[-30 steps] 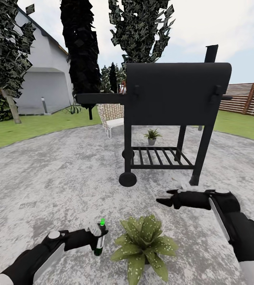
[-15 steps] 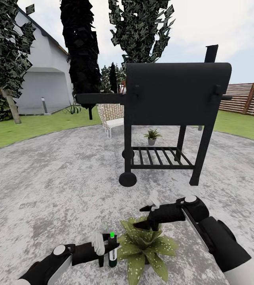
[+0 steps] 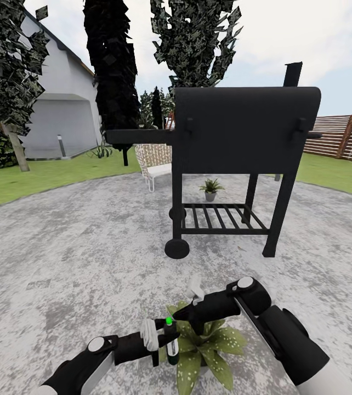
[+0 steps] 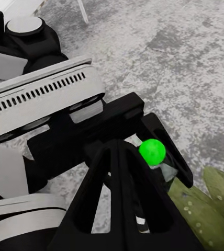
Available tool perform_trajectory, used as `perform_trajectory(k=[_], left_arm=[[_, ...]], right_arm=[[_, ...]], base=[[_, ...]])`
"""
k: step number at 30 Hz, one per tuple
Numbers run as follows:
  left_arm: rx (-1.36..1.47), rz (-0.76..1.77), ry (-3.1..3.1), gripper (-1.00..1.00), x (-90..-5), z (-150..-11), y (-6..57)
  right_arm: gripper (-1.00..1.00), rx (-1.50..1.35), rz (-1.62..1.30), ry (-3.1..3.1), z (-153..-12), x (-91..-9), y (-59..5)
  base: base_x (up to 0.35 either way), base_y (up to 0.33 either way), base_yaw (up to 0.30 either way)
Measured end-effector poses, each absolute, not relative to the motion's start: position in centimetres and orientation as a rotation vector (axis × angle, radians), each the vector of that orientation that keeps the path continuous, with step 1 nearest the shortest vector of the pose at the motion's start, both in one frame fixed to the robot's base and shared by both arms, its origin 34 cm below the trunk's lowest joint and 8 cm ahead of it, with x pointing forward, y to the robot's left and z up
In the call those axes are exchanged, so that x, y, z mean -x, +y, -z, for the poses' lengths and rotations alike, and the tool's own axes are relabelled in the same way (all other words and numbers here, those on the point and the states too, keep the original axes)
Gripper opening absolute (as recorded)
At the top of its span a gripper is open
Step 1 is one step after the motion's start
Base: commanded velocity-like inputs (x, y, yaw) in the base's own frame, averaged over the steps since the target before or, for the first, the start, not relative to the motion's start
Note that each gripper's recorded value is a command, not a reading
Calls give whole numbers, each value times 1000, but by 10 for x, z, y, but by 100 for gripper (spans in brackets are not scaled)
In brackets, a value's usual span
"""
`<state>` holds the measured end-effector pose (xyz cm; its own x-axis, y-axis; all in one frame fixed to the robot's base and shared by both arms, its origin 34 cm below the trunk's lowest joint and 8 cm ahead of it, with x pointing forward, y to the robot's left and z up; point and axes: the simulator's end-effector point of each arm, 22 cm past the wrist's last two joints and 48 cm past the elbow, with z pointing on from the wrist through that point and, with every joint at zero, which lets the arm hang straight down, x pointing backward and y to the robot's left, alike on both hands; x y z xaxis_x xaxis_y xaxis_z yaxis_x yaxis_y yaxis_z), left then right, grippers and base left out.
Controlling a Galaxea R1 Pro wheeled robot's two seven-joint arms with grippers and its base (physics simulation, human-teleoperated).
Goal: Pick up the pesticide atomizer in the garden and spray insectifuge to fully cover both potted plants in the garden.
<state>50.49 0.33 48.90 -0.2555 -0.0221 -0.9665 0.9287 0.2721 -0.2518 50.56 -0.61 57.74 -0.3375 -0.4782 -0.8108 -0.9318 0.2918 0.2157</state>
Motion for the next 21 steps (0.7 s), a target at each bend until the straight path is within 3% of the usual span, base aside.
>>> perform_trajectory(k=[21], left_arm=[[-975,1259,1367,-100,-485,-529,-16]], right_arm=[[-100,1250,-923,1945,-575,-508,-8]], base=[[0,0,0]])
